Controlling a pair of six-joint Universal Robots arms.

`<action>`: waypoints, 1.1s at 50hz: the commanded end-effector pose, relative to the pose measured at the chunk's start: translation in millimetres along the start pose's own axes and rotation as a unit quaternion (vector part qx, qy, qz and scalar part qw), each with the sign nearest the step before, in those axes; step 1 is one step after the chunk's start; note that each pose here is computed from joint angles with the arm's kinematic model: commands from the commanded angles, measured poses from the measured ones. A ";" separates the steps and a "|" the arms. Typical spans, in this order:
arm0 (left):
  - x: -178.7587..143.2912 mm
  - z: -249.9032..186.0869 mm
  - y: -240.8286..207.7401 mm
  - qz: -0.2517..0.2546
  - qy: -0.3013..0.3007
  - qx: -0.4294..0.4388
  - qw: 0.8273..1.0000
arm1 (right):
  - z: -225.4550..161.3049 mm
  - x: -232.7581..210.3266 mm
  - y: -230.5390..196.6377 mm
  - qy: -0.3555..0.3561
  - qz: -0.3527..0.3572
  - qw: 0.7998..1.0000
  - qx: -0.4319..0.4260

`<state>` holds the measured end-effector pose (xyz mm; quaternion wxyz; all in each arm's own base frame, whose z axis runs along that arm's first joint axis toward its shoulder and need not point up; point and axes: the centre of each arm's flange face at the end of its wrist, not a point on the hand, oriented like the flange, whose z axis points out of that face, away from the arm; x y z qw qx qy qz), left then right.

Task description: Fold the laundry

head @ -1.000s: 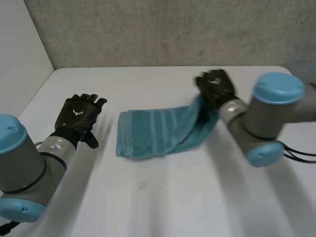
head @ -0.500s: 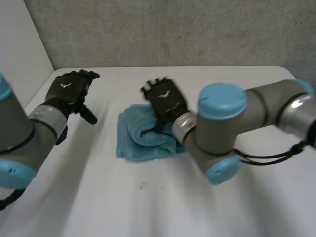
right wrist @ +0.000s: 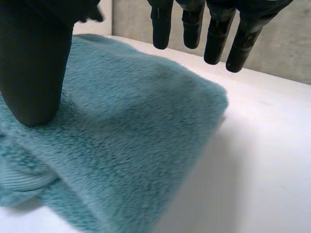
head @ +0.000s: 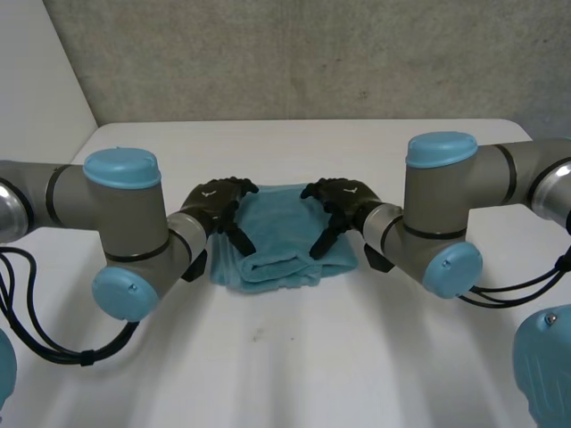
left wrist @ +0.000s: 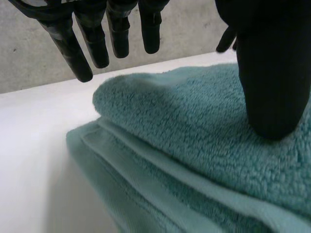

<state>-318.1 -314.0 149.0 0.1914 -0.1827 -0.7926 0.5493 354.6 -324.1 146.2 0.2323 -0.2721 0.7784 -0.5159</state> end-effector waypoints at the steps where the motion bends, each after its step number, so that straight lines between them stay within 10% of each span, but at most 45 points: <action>1: -6.3 -7.9 8.8 0.030 -0.010 -0.025 0.999 | -1.6 9.9 -11.7 0.012 0.001 1.000 0.015; 22: -31.3 -117.1 -163.1 0.052 -0.068 0.166 0.982 | -138.9 42.4 -158.1 0.166 -0.009 0.967 0.195; 55: -28.8 -149.6 -161.2 0.044 -0.053 0.131 0.989 | -163.3 49.0 -138.9 0.194 -0.082 0.965 0.155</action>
